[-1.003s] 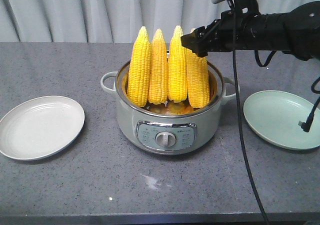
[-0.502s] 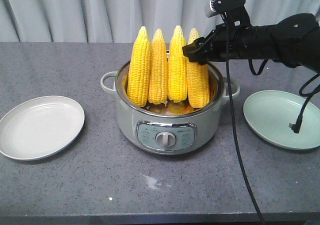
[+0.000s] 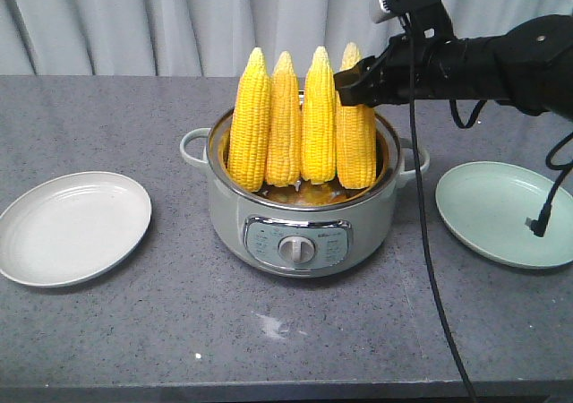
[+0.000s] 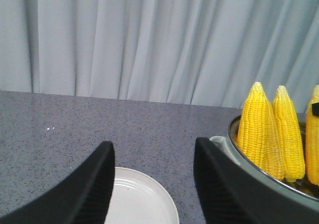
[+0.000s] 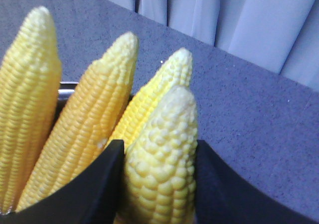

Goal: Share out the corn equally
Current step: 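Lift the corn cob out of the pot with the right gripper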

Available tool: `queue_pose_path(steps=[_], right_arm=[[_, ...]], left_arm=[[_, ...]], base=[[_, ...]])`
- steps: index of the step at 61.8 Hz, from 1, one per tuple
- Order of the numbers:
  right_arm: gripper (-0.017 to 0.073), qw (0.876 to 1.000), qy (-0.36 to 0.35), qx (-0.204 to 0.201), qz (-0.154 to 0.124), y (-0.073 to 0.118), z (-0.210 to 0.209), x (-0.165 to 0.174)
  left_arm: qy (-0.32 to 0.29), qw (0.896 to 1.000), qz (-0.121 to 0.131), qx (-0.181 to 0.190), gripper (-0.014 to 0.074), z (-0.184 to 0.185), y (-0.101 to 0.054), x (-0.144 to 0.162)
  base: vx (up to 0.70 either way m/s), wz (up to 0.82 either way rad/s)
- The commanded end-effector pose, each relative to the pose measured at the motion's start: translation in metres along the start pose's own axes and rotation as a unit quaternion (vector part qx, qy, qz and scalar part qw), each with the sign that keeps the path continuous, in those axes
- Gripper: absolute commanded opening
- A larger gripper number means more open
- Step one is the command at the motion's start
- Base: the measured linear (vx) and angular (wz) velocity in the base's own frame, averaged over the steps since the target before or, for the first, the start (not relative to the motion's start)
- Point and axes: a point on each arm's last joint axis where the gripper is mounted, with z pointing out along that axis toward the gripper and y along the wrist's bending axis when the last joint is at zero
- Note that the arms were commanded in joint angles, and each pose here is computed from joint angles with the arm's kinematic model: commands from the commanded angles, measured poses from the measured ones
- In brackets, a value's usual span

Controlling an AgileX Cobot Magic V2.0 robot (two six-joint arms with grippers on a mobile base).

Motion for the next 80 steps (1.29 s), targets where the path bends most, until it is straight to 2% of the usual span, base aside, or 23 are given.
queue_pose_path(steps=[1, 11, 21, 31, 39, 48, 52, 58, 63, 70, 80], right_arm=[[-0.0008, 0.997, -0.08, 0.018, -0.015, 0.01, -0.045, -0.044], [-0.0008, 0.99, -0.136, 0.02, -0.03, 0.029, -0.095, -0.072], [-0.0006, 0.973, -0.218, 0.027, -0.066, 0.061, -0.174, -0.101], [-0.0004, 0.958, -0.281, 0.04, -0.039, 0.082, -0.242, -0.112], [-0.0004, 0.952, -0.285, 0.1, -0.05, 0.08, -0.278, -0.108], [-0.0004, 0.953, -0.234, 0.187, -0.032, 0.056, -0.292, -0.096], [-0.0004, 0.953, -0.202, 0.227, -0.008, 0.039, -0.291, -0.088], [-0.0004, 0.953, -0.141, 0.265, 0.031, 0.01, -0.282, -0.074], [-0.0004, 0.958, -0.082, 0.268, 0.062, -0.015, -0.266, -0.06], [-0.0004, 0.963, 0.0, 0.245, 0.11, -0.05, -0.229, -0.037], [-0.0004, 0.959, 0.071, 0.224, 0.158, -0.095, -0.174, -0.003]], left_arm=[[-0.046, 0.999, -0.006, 0.004, 0.0358, -0.001, -0.002, -0.016], [-0.046, 0.999, -0.006, 0.004, 0.0358, -0.001, -0.002, -0.016], [-0.046, 0.999, -0.006, 0.004, 0.0358, -0.001, -0.002, -0.016], [-0.046, 0.999, -0.006, 0.004, 0.0358, -0.001, -0.002, -0.016], [-0.046, 0.999, -0.006, 0.004, 0.0358, -0.001, -0.002, -0.016], [-0.046, 0.999, -0.006, 0.004, 0.0358, -0.001, -0.002, -0.016], [-0.046, 0.999, -0.006, 0.004, 0.0358, -0.001, -0.002, -0.016], [-0.046, 0.999, -0.006, 0.004, 0.0358, -0.001, -0.002, -0.016], [-0.046, 0.999, -0.006, 0.004, 0.0358, -0.001, -0.002, -0.016], [-0.046, 0.999, -0.006, 0.004, 0.0358, -0.001, -0.002, -0.016], [-0.046, 0.999, -0.006, 0.004, 0.0358, -0.001, -0.002, -0.016]], base=[[0.0, 0.0], [0.0, 0.0], [0.0, 0.0], [0.0, 0.0], [0.0, 0.0], [0.0, 0.0], [0.0, 0.0], [0.0, 0.0], [0.0, 0.0], [0.0, 0.0], [0.0, 0.0]])
